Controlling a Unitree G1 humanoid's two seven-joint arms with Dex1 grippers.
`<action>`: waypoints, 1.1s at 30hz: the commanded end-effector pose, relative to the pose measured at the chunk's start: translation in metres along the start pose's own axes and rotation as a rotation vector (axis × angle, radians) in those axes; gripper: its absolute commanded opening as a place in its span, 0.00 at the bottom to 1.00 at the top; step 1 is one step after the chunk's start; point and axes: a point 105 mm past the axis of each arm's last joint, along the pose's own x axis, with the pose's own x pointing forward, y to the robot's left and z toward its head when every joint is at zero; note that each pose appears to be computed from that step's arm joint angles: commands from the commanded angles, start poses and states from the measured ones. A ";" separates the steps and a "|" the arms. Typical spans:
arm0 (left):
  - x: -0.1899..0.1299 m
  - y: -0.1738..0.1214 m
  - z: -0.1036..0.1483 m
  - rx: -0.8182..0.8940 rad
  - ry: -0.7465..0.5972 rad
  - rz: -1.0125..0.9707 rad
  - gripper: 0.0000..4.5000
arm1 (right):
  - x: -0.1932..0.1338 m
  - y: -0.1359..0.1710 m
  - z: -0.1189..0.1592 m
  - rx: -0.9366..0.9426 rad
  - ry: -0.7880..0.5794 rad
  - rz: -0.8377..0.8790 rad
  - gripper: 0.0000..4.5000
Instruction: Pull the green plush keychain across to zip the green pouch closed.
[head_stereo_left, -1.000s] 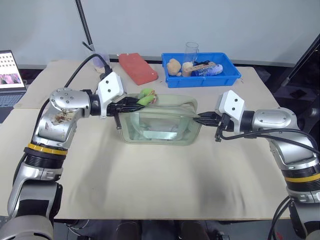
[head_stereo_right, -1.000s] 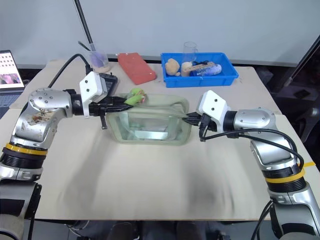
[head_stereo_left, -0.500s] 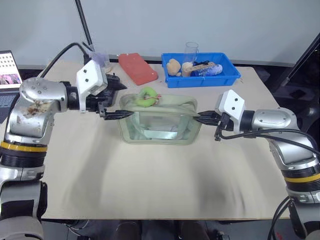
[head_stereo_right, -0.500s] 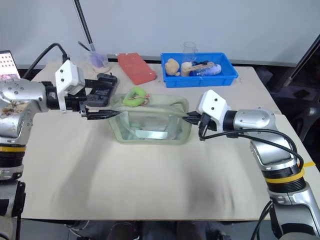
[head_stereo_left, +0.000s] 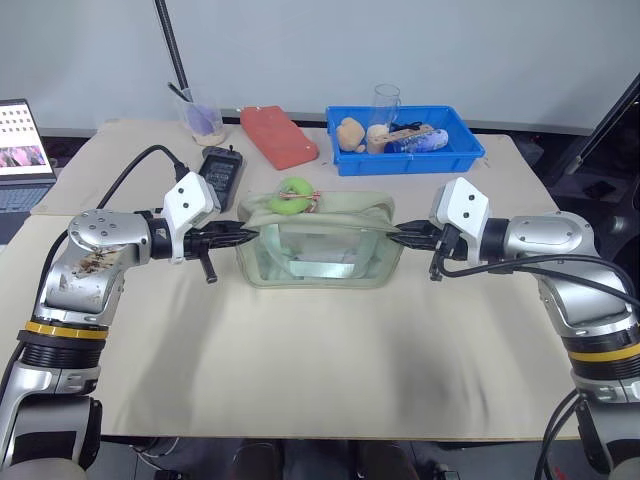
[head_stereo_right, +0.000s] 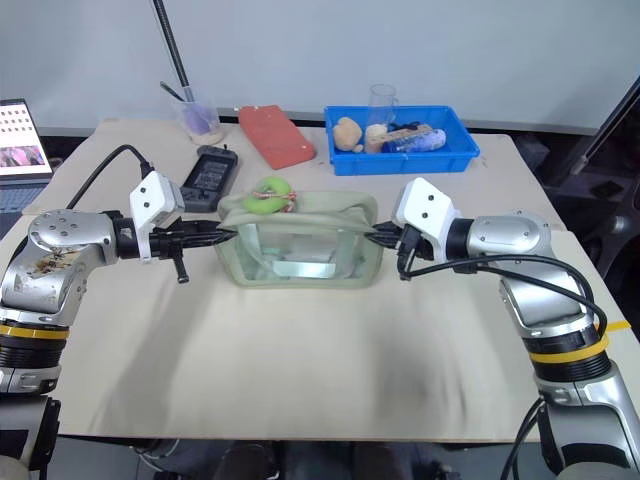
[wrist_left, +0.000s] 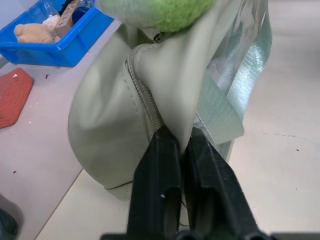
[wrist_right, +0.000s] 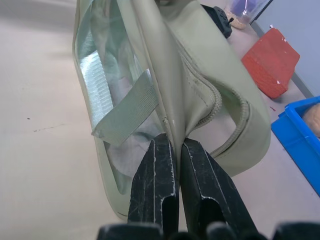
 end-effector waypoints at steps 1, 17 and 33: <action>-0.002 -0.004 0.011 0.046 -0.013 -0.012 0.00 | -0.013 -0.014 0.015 -0.024 -0.024 -0.030 0.25; -0.001 -0.003 0.006 0.082 0.027 -0.008 0.00 | 0.041 -0.063 0.106 0.069 -0.266 -0.003 0.99; -0.002 -0.008 0.003 0.081 0.041 -0.013 0.00 | 0.114 -0.032 0.090 0.174 -0.201 0.120 0.87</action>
